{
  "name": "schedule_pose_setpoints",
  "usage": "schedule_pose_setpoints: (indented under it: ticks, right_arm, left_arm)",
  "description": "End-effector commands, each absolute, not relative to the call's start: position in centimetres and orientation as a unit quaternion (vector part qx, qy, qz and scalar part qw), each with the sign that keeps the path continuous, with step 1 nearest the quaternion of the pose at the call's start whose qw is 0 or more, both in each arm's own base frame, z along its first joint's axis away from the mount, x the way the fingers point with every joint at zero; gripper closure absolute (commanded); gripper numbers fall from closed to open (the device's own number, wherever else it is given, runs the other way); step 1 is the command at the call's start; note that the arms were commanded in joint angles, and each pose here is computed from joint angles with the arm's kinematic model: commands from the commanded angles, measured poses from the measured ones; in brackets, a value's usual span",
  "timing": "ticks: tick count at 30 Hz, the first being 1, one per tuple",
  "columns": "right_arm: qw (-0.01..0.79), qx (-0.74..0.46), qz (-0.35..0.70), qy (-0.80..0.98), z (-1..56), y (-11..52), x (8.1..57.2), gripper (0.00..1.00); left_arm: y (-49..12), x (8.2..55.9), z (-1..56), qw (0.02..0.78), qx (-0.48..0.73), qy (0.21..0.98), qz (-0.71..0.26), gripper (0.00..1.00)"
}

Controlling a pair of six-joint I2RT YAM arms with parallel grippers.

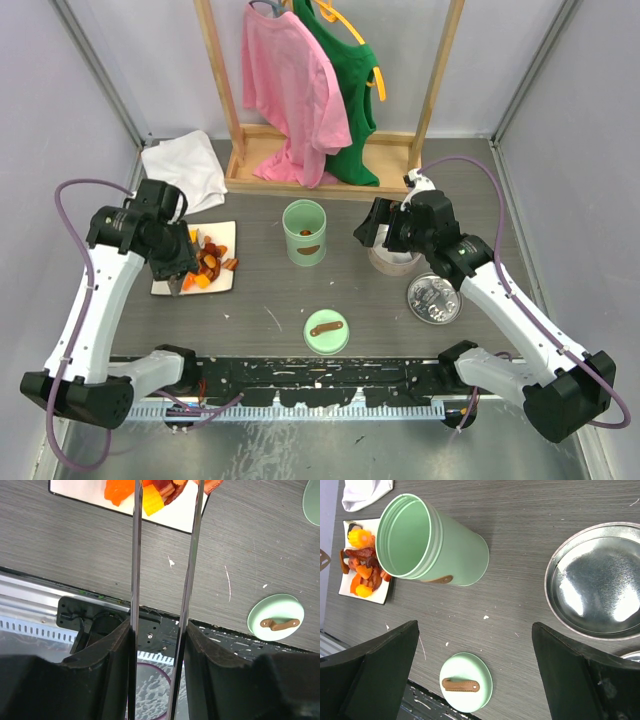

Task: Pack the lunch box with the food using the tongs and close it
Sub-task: Pick up the fake food from the plate.

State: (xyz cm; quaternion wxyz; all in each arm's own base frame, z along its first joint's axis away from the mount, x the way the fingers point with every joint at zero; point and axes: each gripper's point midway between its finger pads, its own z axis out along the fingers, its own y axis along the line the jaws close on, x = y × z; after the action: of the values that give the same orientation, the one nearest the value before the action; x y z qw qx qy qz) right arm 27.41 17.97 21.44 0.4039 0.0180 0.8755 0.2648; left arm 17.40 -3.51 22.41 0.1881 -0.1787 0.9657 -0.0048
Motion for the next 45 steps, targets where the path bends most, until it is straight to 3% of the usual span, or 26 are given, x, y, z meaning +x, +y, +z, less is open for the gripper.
schedule_pose_setpoints:
  ticks: [1, 20, 31, 36, 45]
  right_arm:
    - [0.436, 0.011, 0.278, 0.856, 24.3, 18.1, 27.9, 0.00]
    - [0.429, 0.009, 0.274, 0.861, 23.8, 18.3, 28.2, 0.00]
    - [0.427, 0.005, 0.272, 0.862, 23.6, 18.4, 28.2, 0.00]
    - [0.425, 0.003, 0.272, 0.864, 23.5, 18.4, 28.3, 0.00]
    - [0.420, 0.001, 0.271, 0.866, 23.0, 18.5, 28.2, 0.00]
  left_arm:
    - [-3.8, 19.4, 22.4, 0.206, -0.165, 0.964, -0.026, 0.58]
    - [-2.2, 22.4, 18.9, 0.184, -0.190, 0.963, -0.053, 0.58]
    - [0.2, 24.5, 19.8, 0.205, -0.193, 0.959, -0.028, 0.56]
    - [0.4, 25.5, 18.0, 0.158, -0.171, 0.972, -0.019, 0.56]
    - [1.7, 27.4, 18.1, 0.158, -0.172, 0.972, 0.013, 0.57]
